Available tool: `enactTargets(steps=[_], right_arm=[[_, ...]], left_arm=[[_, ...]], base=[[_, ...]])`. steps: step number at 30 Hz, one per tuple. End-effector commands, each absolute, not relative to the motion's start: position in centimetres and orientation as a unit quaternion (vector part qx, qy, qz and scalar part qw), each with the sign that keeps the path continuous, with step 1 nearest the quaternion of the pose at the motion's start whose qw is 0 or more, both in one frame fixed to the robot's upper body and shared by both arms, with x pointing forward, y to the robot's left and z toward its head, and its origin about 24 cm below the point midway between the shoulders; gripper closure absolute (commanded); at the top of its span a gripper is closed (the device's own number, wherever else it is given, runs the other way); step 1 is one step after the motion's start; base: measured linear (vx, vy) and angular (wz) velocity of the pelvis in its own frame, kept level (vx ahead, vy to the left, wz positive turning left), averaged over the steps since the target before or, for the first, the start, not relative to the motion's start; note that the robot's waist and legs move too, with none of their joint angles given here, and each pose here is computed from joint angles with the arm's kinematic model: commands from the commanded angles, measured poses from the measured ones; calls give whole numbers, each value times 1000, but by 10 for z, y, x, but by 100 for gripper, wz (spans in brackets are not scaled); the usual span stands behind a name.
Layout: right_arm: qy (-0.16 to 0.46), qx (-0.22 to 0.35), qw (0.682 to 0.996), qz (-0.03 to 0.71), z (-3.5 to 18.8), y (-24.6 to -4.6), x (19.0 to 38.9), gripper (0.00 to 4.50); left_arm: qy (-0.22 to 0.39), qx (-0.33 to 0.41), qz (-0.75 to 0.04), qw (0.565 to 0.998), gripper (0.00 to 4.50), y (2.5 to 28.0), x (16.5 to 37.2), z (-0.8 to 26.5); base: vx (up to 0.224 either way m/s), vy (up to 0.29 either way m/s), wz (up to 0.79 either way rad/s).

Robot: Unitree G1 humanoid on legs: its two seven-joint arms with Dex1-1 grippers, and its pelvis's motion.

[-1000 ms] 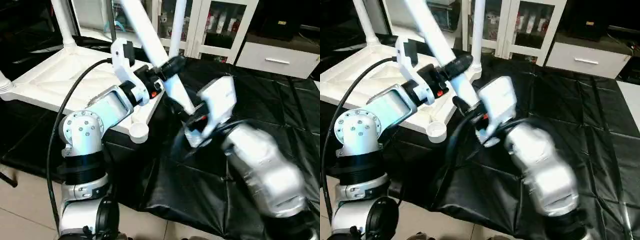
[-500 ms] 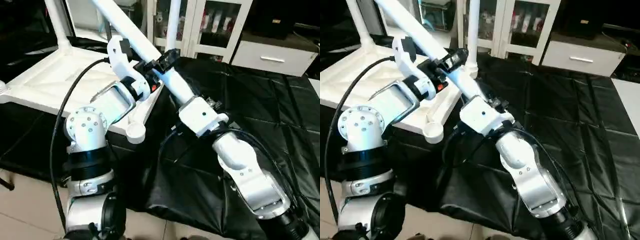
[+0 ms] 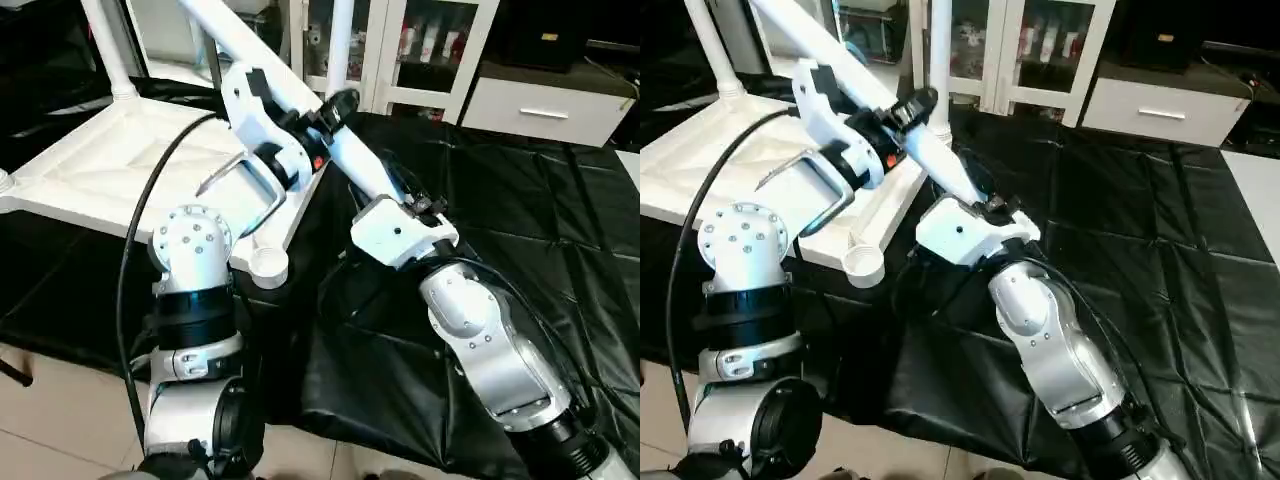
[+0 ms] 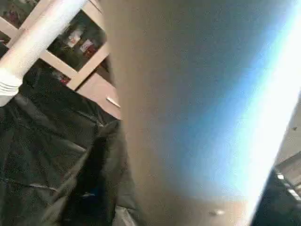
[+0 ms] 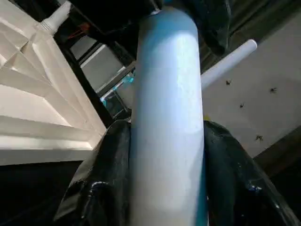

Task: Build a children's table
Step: Pick table leg

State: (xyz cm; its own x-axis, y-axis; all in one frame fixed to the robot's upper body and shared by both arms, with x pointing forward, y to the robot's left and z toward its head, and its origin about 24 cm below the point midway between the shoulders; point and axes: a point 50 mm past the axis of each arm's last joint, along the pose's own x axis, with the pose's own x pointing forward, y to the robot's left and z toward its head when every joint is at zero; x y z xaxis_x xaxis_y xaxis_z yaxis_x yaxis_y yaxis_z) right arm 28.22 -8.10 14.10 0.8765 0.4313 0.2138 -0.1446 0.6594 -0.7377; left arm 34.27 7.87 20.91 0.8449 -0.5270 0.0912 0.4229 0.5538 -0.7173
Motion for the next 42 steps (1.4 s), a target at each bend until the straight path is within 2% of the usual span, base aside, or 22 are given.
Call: enactTargets(steps=[1,2,10,12,17,21,23,25,26,27,31,32,33,36,38,42], right_arm=[[-224,-381,884,151,152,-80,281,270],[-225,-383,884,148,153,-80,282,270],[-222,-376,888,145,153,-81,286,270],[-221,-374,889,144,153,-81,287,214],[-217,-348,900,145,155,-82,289,166],[-183,-261,929,188,152,-81,289,148],[-161,-191,923,294,151,-73,278,114],[-143,-171,918,330,149,-71,275,110],[-126,-149,910,365,147,-69,272,87],[-109,-134,904,392,146,-70,270,87],[-99,-126,899,408,146,-70,269,58],[-78,-88,898,423,147,-75,270,48],[-78,-88,898,423,147,-75,270,35],[-6,9,902,431,159,-105,289,10],[13,20,895,446,165,-116,295,1],[43,27,872,488,172,-126,296,0]], left_arm=[[72,-394,-236,886,192,87,346,204],[73,-390,-232,888,217,87,347,203],[61,-395,-224,889,259,92,350,206],[60,-395,-224,889,265,93,350,207],[56,-390,-222,892,268,96,351,206],[49,-360,-223,905,268,101,353,206],[44,-326,-223,918,268,106,355,204],[42,-311,-225,922,269,107,356,204],[41,-300,-229,925,270,108,356,204],[39,-281,-241,928,270,108,356,205],[37,-269,-249,930,270,108,356,205],[32,-247,-279,927,270,105,354,208],[32,-247,-279,927,270,105,354,208],[33,-179,-433,883,270,93,335,218],[37,-152,-489,858,271,90,328,221],[40,-118,-542,831,271,90,322,224]], base=[[0,0,0],[0,0,0],[0,0,0],[0,0,0],[0,0,0],[0,0,0],[0,0,0],[0,0,0],[0,0,0],[0,0,0],[0,0,0],[0,0,0],[0,0,0],[0,0,0],[0,0,0],[0,0,0]])
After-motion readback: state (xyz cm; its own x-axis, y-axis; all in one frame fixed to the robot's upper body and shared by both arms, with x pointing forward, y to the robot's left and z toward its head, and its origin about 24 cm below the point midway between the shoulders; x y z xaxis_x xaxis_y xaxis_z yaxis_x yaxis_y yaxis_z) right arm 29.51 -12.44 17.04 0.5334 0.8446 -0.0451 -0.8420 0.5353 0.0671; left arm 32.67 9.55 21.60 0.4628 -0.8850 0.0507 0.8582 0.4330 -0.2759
